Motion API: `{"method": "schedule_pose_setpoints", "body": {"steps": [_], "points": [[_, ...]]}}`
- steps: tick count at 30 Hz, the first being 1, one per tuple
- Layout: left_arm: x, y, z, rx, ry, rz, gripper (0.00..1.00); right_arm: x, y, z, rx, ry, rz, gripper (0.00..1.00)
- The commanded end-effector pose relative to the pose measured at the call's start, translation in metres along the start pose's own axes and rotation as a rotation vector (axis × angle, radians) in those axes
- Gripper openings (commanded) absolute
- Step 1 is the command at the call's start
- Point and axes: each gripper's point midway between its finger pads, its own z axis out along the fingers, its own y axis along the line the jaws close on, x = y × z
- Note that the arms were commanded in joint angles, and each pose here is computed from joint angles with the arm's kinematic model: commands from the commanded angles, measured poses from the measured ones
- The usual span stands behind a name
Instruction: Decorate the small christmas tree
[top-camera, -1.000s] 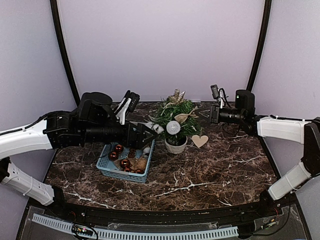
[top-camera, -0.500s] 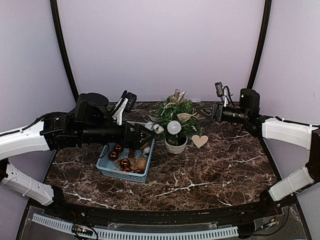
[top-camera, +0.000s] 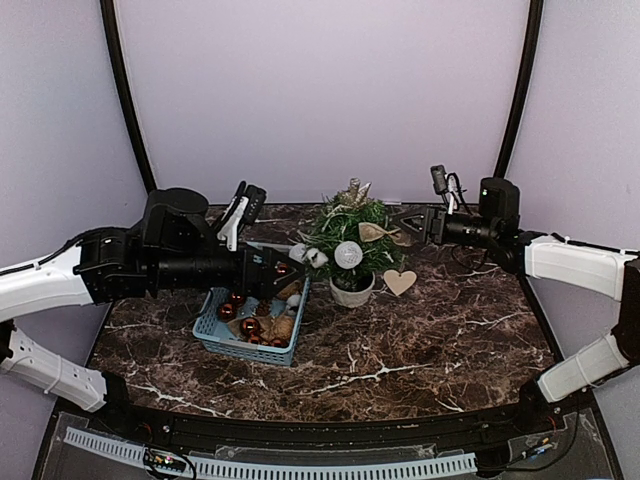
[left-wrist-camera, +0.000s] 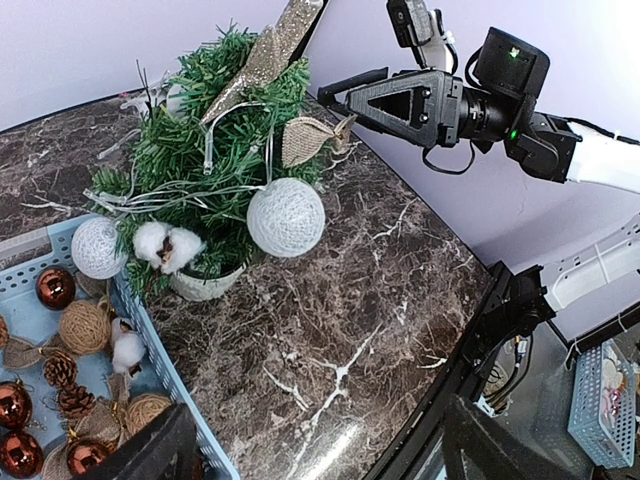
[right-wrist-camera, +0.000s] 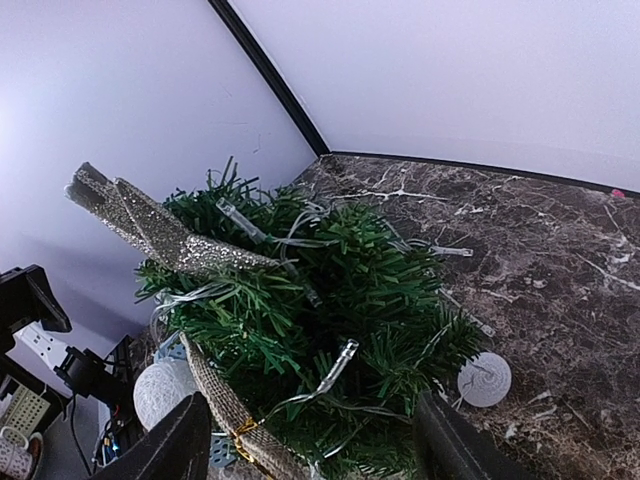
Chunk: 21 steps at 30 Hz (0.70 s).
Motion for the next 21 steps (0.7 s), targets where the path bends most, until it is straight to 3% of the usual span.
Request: {"method": "schedule_pose_setpoints", "body": {"steps": [1, 18, 21], "points": [[-0.005, 0.004, -0.009, -0.007, -0.035, -0.009, 0.88, -0.002, -0.001, -0.003, 0.011, -0.016, -0.014, 0.72], [0.003, 0.036, -0.011, -0.109, 0.001, -0.064, 0.88, -0.019, -0.003, -0.03, 0.169, -0.04, -0.053, 0.78], [0.006, 0.049, -0.011, -0.14, 0.012, -0.08, 0.88, -0.023, -0.004, -0.041, 0.223, -0.05, -0.034, 0.86]]}}
